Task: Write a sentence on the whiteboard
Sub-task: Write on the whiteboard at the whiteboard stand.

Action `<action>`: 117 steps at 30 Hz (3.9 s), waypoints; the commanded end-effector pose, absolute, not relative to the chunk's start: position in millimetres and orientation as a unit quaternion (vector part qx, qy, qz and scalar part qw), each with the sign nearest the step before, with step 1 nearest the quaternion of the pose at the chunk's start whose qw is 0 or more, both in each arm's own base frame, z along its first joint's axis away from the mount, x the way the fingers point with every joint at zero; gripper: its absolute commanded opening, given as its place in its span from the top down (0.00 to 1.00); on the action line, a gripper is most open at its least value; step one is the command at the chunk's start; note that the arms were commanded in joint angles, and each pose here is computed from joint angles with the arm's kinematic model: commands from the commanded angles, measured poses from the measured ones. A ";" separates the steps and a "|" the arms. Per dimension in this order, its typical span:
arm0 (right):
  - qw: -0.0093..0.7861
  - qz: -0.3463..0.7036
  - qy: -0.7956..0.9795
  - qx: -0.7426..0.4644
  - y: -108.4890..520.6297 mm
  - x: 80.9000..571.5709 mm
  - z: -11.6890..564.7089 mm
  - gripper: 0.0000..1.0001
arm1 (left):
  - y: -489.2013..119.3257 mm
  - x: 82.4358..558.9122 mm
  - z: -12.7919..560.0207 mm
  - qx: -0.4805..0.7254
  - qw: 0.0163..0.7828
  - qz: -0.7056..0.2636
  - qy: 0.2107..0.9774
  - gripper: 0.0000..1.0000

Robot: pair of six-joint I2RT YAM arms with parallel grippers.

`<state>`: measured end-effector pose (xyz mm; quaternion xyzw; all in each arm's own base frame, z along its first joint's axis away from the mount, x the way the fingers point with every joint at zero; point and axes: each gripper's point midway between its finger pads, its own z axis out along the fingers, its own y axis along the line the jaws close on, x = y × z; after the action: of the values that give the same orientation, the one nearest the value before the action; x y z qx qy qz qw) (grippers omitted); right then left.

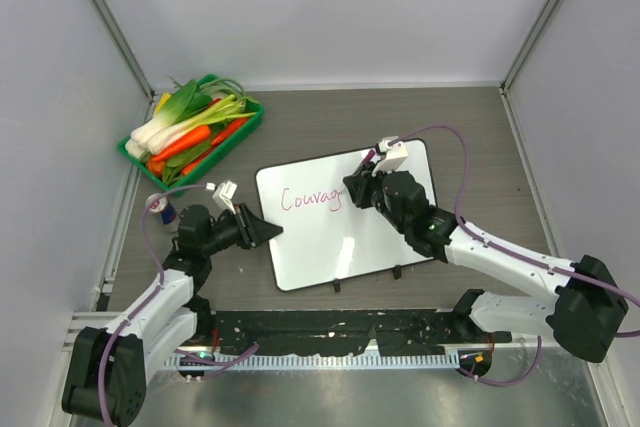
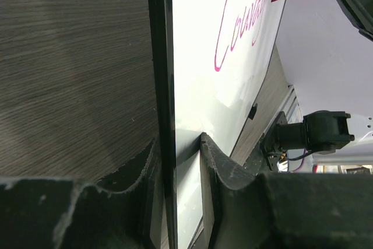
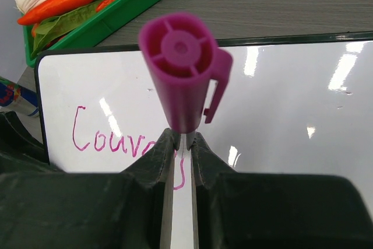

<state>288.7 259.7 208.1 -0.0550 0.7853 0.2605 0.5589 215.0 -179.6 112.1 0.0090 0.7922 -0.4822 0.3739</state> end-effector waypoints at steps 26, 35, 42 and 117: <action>0.589 0.217 0.778 -0.014 235.4 306.5 217.5 0.99 | -178.3 220.4 116.6 0.026 0.397 -0.474 0.785 1.00; 0.589 0.241 0.771 -0.017 247.7 309.0 225.8 0.99 | -178.8 219.8 116.3 0.027 0.395 -0.475 0.786 1.00; 0.584 0.253 0.771 -0.024 254.6 309.1 225.6 0.99 | -178.3 220.6 116.9 0.026 0.397 -0.474 0.785 1.00; 0.604 0.260 0.753 -0.011 232.2 304.5 232.3 0.99 | -178.5 219.6 116.5 0.027 0.396 -0.474 0.786 1.00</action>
<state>302.4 225.7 220.4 -0.0215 0.7683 0.2332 0.5957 214.6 -180.0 111.9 0.0090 0.7922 -0.4836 0.3721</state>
